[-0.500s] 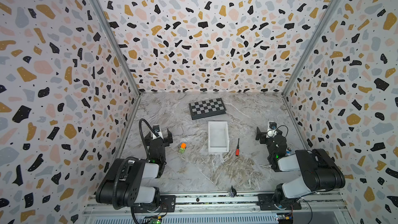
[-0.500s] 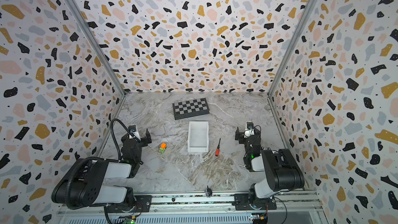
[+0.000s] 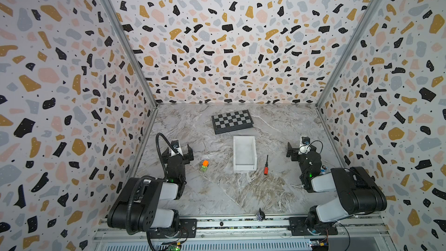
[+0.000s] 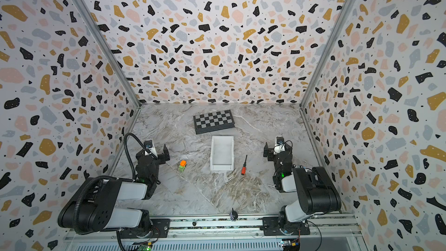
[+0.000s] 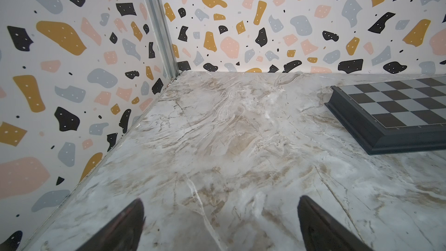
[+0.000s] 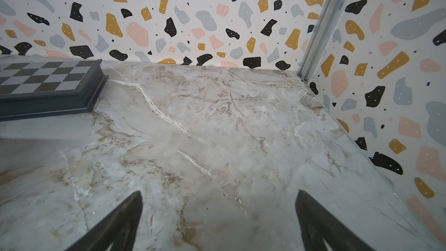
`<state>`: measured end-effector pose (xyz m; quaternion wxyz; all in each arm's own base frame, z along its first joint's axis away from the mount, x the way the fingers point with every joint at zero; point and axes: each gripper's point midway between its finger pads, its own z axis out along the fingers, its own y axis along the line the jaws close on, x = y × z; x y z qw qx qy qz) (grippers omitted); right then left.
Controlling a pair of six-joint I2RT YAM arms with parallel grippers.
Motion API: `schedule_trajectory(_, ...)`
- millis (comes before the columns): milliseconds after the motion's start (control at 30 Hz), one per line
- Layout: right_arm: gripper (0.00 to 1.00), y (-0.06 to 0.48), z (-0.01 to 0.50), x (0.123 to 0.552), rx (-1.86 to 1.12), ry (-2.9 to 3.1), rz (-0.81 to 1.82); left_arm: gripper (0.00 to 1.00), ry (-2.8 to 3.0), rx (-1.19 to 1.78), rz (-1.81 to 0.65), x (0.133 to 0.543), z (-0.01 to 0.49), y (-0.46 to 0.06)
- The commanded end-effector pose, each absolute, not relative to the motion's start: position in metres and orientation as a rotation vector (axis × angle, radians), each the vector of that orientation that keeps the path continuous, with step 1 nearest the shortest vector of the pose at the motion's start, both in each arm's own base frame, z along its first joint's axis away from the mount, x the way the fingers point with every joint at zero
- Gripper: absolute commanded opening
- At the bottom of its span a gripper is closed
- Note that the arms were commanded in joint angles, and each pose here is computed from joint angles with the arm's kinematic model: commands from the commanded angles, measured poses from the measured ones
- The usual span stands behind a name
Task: Put the screwdriver in the bin
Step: Pick up the screwdriver from the center of the table.
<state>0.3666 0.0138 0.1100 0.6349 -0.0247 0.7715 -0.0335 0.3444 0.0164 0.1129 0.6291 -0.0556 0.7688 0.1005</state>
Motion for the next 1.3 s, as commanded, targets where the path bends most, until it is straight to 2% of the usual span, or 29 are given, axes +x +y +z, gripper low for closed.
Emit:
schedule_trajectory(0, 0.99, 0.014, 0.123, 0.369, -0.044, 1.722, -0.074, 1.00, 1.685, -0.155, 0.223, 0.350, 0.134, 0.019)
schedule_trajectory(567, 0.99, 0.011, 0.125, 0.366, -0.027, 1.708, -0.067, 1.00, 1.684, -0.176, 0.225, 0.350, 0.134, 0.023)
schedule_trajectory(767, 0.99, -0.001, 0.131, 0.378, 0.051, 1.806, -0.041, 1.00, 1.649, -0.228, 0.237, 0.346, 0.143, 0.030)
schedule_trajectory(867, 0.99, -0.008, 0.149, 0.382, 0.131, 1.853, 0.056, 1.00, 1.684, -0.221, 0.238, 0.349, 0.160, 0.028)
schedule_trajectory(967, 0.99, -0.007, 0.180, 0.377, 0.163, 1.840, 0.096, 1.00, 1.733, -0.390, 0.227, 0.352, 0.185, 0.041)
schedule_trajectory(1133, 0.99, 0.007, 0.211, 0.371, 0.193, 1.991, 0.191, 1.00, 1.762, -0.676, 0.134, 0.339, 0.222, 0.052)
schedule_trajectory(1267, 1.00, 0.039, 0.202, 0.362, 0.148, 2.180, 0.271, 1.00, 1.769, -0.701, -0.119, 0.341, 0.231, 0.026)
